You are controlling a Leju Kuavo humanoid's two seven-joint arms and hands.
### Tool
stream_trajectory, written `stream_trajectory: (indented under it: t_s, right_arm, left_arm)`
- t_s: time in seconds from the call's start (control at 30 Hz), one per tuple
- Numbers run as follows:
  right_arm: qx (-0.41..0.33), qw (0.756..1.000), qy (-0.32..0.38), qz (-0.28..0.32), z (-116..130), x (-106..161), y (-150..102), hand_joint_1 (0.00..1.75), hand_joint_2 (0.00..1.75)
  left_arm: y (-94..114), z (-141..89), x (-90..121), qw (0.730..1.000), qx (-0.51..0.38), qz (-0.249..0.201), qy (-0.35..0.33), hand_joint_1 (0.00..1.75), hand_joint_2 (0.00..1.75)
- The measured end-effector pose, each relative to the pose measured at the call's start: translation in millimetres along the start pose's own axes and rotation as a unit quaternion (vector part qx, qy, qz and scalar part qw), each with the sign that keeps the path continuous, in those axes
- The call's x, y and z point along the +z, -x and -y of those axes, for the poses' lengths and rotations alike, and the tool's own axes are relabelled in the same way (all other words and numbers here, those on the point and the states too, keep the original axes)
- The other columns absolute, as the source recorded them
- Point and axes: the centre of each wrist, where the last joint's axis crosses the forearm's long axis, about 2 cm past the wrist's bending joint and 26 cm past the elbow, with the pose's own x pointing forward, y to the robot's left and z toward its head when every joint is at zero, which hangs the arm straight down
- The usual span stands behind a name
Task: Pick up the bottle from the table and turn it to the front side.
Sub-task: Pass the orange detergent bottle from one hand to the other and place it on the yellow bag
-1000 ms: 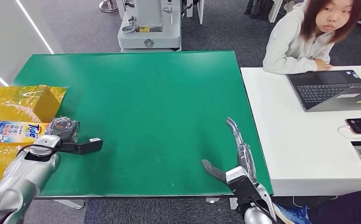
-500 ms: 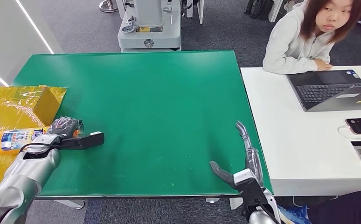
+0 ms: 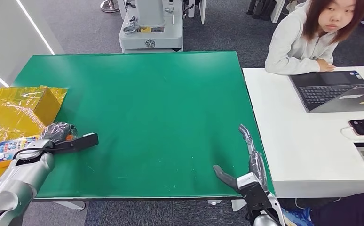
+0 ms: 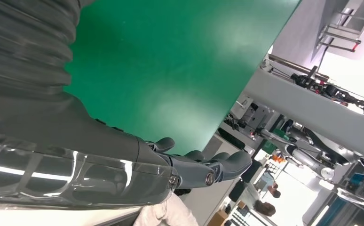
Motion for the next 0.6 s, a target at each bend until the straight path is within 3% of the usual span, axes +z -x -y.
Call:
stream_trajectory:
  t_s: [0.1,0.6]
  right_arm:
    - [0.0,1.0,-0.001,0.0,0.4,-0.1,-0.3,0.0,1.75]
    - [0.007,1.0,-0.004,0.004,1.8,-3.1,-1.4,0.0,1.75]
  left_arm:
    - [0.4,2.9,0.9,1.0,0.005,0.002,-0.002,0.0,1.75]
    - [-10.0,10.0,3.2,0.996,-0.009,0.05,-0.079,0.0,1.75]
